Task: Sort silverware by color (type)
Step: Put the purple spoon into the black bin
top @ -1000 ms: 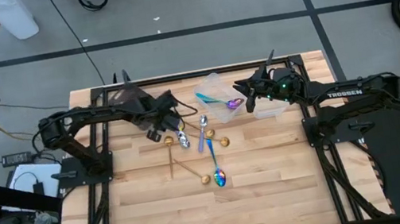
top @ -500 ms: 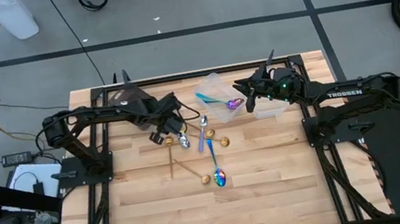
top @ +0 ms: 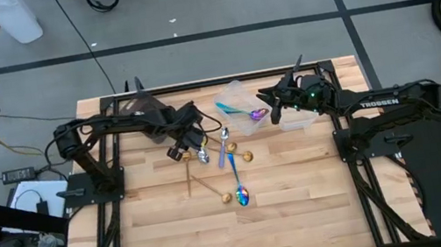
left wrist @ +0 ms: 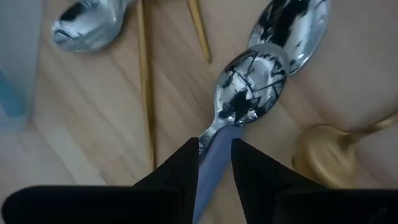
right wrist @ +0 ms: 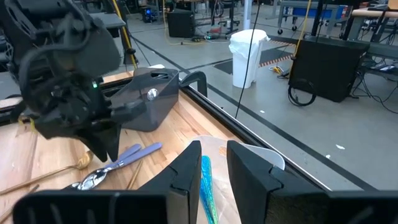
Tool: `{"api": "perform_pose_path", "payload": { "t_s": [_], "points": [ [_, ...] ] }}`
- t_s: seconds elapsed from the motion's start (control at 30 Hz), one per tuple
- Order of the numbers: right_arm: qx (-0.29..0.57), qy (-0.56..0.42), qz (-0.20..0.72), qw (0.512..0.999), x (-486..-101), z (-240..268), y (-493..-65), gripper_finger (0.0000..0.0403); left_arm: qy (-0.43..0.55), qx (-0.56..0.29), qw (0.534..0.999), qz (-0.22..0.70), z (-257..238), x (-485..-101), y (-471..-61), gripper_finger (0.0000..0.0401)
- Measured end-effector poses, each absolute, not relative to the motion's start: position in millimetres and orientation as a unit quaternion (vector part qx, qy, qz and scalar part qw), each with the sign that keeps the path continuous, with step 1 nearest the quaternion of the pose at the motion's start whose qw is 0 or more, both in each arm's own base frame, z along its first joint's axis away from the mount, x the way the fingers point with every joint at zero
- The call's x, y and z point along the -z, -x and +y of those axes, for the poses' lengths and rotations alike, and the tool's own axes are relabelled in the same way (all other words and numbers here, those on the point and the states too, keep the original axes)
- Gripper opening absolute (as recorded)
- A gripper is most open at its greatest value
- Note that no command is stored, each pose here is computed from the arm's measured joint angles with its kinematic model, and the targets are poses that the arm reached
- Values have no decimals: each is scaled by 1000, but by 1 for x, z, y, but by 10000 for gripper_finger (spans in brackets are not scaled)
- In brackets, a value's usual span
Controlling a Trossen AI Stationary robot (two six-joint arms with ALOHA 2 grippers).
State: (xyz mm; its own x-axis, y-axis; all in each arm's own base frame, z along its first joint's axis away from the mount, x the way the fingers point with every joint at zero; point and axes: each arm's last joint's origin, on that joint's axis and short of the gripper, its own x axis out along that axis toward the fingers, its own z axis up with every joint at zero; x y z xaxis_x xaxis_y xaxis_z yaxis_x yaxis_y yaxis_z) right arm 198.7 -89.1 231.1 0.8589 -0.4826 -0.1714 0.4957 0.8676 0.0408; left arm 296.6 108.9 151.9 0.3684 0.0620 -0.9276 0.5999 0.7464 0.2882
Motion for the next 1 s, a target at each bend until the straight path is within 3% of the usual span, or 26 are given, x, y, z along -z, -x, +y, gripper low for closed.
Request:
{"api": "perform_pose_path", "payload": {
  "t_s": [0.4, 0.73, 1.0],
  "points": [
    [254, -42, 79, 963, -231, -89, -199, 87, -283, 198, 745, 571, 110, -133, -295, 102],
    [254, -42, 80, 963, -231, -89, -199, 87, -262, 185, 749, 579, 108, -132, -295, 102],
    [254, -42, 80, 963, -231, -89, -199, 87, -187, 161, 768, 592, 119, -130, -287, 102]
  ]
}}
